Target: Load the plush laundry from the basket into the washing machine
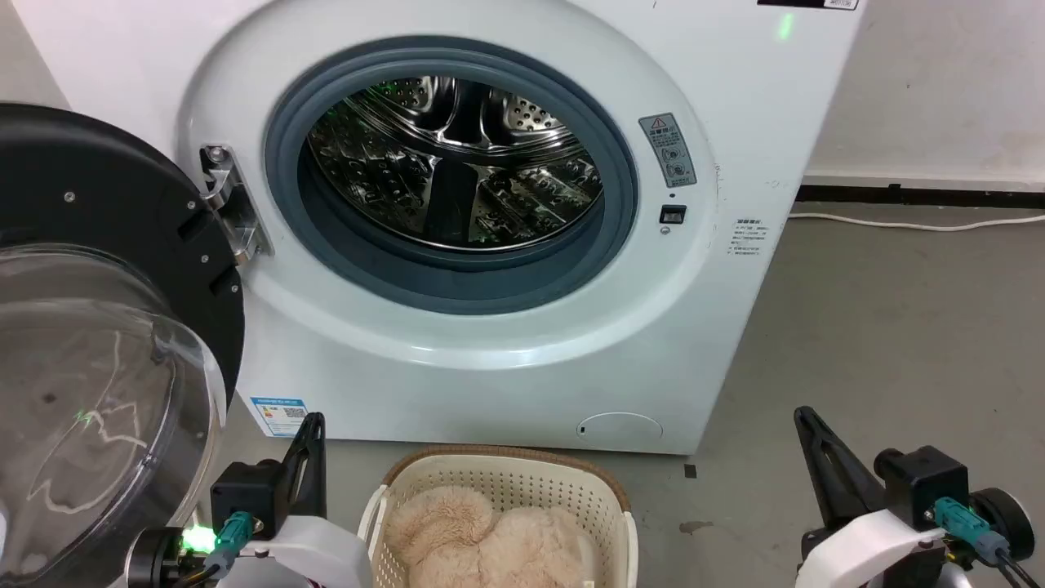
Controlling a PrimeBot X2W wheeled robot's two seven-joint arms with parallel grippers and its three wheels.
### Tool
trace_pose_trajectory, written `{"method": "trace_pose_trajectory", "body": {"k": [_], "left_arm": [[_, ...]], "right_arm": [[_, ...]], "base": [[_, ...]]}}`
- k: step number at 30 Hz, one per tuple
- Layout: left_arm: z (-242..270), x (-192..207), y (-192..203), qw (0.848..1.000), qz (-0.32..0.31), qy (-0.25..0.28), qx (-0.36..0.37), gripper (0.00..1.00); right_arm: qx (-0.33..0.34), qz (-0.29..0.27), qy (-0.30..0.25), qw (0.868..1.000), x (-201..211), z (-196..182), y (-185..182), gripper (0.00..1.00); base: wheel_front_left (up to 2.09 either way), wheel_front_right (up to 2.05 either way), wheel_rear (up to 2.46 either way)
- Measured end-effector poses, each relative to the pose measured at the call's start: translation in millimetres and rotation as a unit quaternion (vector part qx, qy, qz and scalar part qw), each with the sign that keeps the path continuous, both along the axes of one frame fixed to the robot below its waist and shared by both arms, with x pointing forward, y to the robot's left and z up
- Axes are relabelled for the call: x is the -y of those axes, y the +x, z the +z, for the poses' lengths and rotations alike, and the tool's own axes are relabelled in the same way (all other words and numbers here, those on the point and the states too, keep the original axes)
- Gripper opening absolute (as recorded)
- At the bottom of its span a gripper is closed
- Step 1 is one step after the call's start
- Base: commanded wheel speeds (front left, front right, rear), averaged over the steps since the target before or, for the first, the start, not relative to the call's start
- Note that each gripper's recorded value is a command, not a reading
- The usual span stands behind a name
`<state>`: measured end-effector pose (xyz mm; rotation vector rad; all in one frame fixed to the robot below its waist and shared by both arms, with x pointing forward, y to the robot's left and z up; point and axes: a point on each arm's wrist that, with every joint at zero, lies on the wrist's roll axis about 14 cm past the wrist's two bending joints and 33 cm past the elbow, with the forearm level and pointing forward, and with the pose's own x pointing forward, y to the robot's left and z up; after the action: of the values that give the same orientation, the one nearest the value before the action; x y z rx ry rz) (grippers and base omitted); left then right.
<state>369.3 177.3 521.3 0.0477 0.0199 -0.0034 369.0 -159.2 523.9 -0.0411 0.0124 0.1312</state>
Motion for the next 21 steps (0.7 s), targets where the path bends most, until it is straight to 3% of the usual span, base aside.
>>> {"method": "trace_pose_trajectory", "body": {"k": [21], "left_arm": [[0.0,0.0,0.0,1.0,0.0,0.0,0.0,0.0]], "right_arm": [[0.0,0.0,0.0,1.0,0.0,0.0,0.0,0.0]], "base": [[0.0,0.0,0.0]]}}
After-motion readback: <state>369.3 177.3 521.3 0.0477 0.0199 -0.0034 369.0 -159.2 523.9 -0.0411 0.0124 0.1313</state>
